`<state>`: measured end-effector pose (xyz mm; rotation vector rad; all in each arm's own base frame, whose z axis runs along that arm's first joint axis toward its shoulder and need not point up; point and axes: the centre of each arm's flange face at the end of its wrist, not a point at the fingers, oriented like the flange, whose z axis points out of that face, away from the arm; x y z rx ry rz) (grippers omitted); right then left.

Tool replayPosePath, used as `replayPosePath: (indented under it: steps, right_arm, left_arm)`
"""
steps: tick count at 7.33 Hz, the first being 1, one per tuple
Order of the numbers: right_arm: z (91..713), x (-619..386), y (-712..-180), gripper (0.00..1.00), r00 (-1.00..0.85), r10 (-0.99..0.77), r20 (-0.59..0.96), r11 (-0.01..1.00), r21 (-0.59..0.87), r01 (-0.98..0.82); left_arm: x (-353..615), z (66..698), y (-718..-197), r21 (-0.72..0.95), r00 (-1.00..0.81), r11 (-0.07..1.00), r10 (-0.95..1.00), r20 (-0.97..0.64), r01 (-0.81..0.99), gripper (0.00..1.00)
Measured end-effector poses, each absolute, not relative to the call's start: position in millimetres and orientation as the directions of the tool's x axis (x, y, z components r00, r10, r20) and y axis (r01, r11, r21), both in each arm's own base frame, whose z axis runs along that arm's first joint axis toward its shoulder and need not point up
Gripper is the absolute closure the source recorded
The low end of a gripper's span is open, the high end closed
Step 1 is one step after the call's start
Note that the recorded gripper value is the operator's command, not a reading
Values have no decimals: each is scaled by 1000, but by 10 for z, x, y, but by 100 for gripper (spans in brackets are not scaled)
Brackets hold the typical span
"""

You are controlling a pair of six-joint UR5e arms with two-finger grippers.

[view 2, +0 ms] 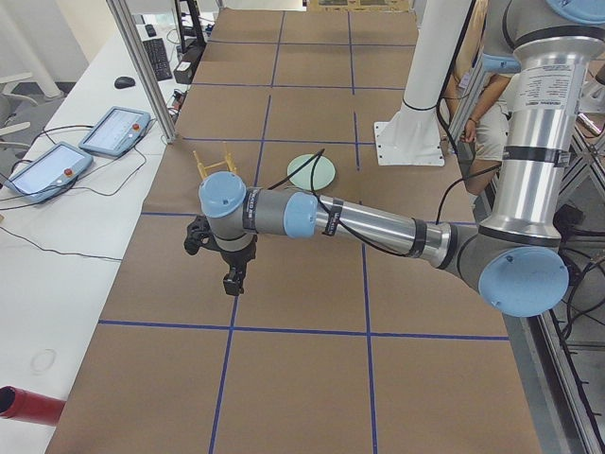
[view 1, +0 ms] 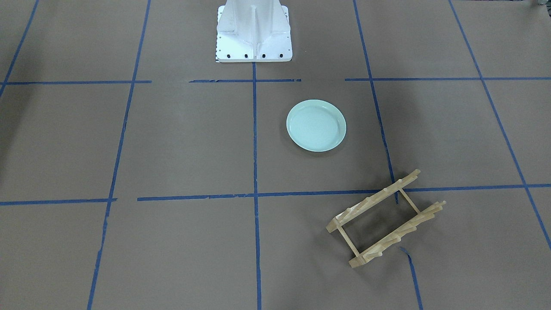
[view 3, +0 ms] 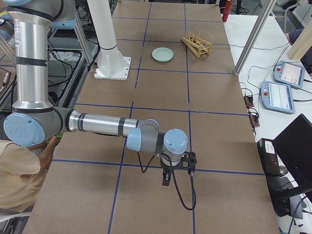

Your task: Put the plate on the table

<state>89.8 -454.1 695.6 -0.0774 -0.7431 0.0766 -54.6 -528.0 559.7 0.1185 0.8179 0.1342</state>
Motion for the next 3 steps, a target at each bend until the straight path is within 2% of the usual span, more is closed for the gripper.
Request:
replayPosePath:
  steps: [3]
  right_arm:
    - [6956, 898, -4541, 0, 734, 97, 672, 994, -98, -42]
  left_arm:
    - [-849, 5670, -5202, 149, 686, 989, 121, -718, -18, 0]
